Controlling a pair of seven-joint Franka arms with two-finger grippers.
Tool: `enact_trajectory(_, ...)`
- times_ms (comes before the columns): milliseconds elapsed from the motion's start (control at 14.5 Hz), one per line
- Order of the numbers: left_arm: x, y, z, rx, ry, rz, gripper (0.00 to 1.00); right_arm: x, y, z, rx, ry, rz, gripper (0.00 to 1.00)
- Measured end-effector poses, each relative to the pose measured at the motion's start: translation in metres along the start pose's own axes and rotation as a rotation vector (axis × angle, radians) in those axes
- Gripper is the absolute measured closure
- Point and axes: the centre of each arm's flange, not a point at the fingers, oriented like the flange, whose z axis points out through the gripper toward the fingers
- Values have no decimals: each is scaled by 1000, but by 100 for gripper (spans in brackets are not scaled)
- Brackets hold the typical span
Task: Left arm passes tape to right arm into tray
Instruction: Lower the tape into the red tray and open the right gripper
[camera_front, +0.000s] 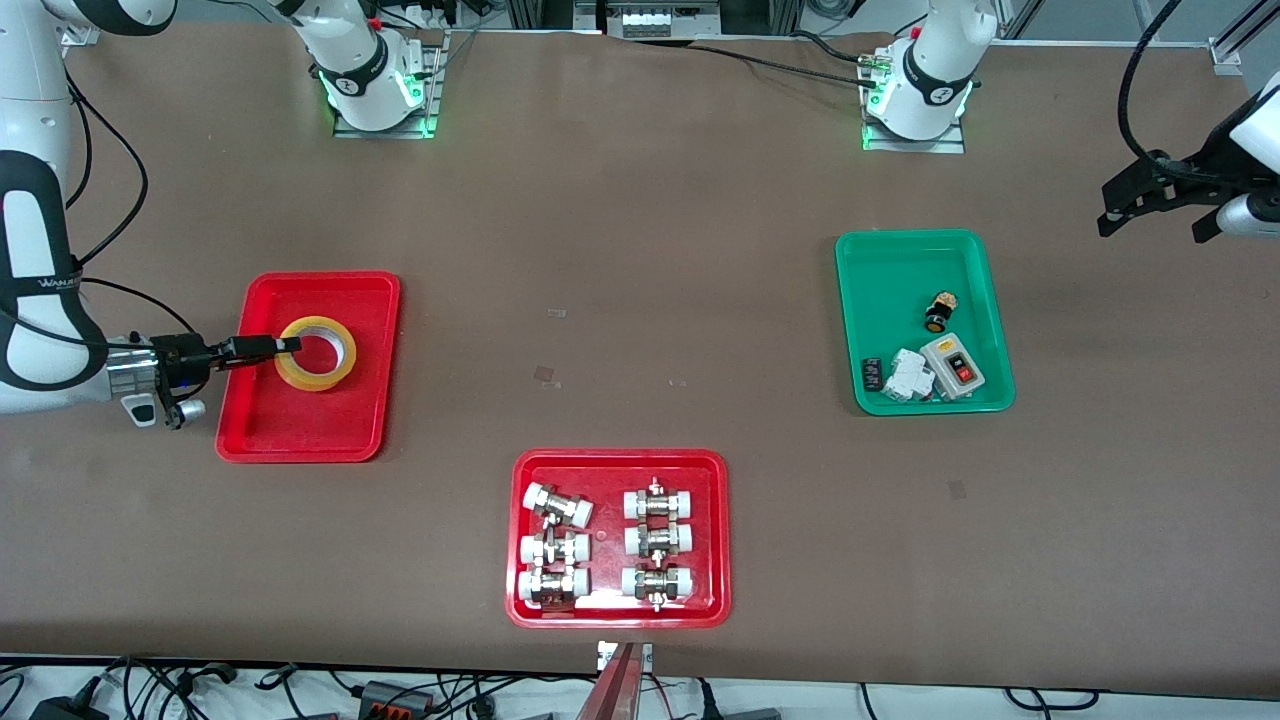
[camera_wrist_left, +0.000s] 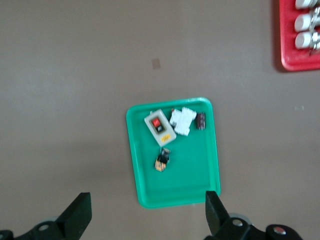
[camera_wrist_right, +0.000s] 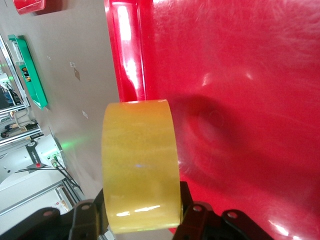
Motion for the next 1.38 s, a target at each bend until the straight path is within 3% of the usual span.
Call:
enact_trajectory(206,20,-4,5,0,-44,-6,0,2,5,5,-3,3,-6,46)
enact_trajectory(413,28,-6,9,0,-44,-9,0,3,15,11,0,3,-28,46)
enact_trajectory(551,29,-6,8,1,-20,-9,0,2,17,11,3,4,-31,33)
enact_trajectory(757,24,-6,10,1,-7,-9,0,5,14,14,4,2,-40,4)
enact_trajectory(895,20,-6,9,1,-8,-9,0,5,13,14,-8,-4,-45,0)
enact_trajectory(1101,19,-6,8,1,-5,-9,0,8,12,9,-61,-10,-59,0)
enact_trajectory(1377,19,-6,8,1,-5,-9,0,15,-5,-6,-222,-10,-111,0)
